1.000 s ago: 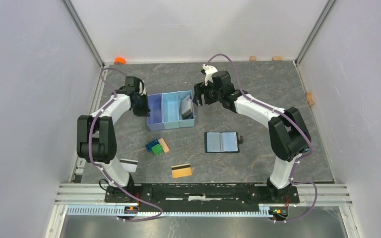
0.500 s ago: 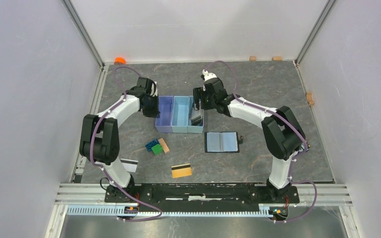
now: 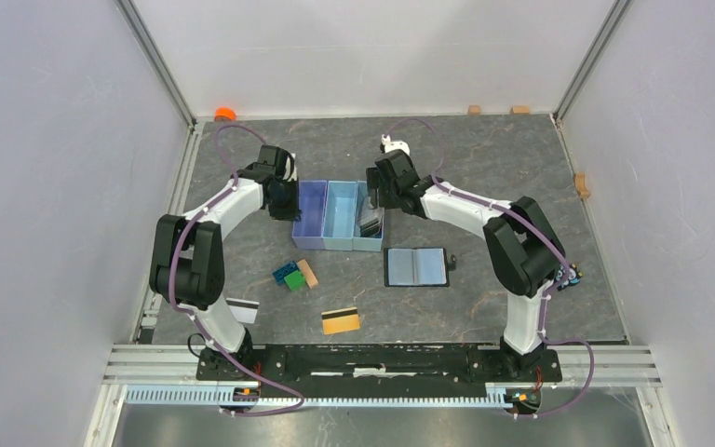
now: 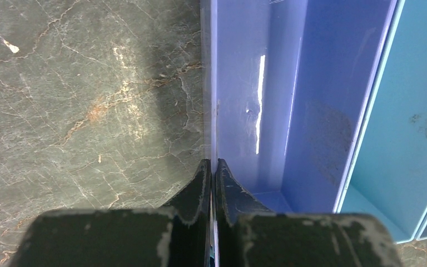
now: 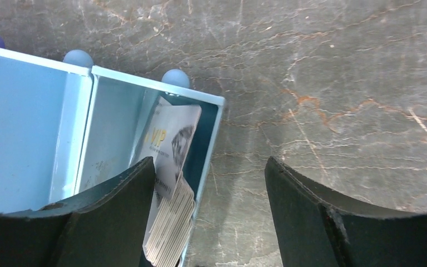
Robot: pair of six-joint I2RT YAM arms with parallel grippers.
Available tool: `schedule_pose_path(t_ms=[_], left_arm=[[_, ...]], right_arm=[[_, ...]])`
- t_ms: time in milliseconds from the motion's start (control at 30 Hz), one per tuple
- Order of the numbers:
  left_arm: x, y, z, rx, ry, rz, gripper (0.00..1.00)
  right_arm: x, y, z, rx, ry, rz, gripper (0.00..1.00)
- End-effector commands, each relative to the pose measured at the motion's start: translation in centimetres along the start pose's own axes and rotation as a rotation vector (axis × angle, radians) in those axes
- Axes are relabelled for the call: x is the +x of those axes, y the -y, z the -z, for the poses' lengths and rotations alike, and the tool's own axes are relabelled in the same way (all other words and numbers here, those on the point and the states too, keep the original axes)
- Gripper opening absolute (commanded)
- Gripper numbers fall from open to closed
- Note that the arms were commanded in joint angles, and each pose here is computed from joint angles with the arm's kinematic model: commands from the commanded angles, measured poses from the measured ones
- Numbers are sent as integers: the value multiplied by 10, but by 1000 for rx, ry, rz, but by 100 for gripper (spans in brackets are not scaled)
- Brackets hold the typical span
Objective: Put the credit cards into the card holder
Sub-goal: Move the storage box to the center of the board, then pick up the credit card from the storage box.
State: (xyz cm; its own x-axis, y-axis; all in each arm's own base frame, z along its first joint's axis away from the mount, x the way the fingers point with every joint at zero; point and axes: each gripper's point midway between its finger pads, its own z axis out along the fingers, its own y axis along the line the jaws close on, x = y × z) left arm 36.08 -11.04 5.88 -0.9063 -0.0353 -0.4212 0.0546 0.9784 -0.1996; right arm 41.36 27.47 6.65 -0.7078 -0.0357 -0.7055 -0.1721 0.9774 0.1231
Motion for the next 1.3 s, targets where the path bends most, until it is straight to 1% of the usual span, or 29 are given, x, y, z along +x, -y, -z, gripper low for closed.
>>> schedule_pose_path(t_ms=[0, 133, 333, 400, 500, 633, 733, 900, 1100, 1267], left_arm=[[6, 10, -1, 39, -15, 25, 3], [6, 11, -2, 43, -17, 25, 3], [6, 12, -2, 46, -18, 25, 3], [6, 12, -2, 48, -19, 24, 3], [6, 13, -1, 53, -18, 24, 3], [6, 14, -1, 61, -20, 24, 3], [6, 15, -1, 63, -21, 23, 2], [5, 16, 0, 64, -17, 21, 2], [4, 13, 0, 49, -20, 16, 2], [4, 13, 1, 45, -17, 14, 2]], right_arm=[[-28, 11, 24, 49, 78, -8, 76], [-33, 9, 30, 36, 91, -9, 73], [-30, -1, 27, -18, 80, -6, 61], [-29, -4, 26, -36, 74, -6, 58], [-28, -10, 24, -63, 69, -7, 59], [-24, -14, 14, -72, 53, -6, 65], [-25, -17, 5, -70, 45, -4, 68], [-26, -9, -8, -1, 25, 14, 67], [-36, 3, 5, 57, 60, 28, 66], [-40, 11, 15, 88, 75, 36, 63]])
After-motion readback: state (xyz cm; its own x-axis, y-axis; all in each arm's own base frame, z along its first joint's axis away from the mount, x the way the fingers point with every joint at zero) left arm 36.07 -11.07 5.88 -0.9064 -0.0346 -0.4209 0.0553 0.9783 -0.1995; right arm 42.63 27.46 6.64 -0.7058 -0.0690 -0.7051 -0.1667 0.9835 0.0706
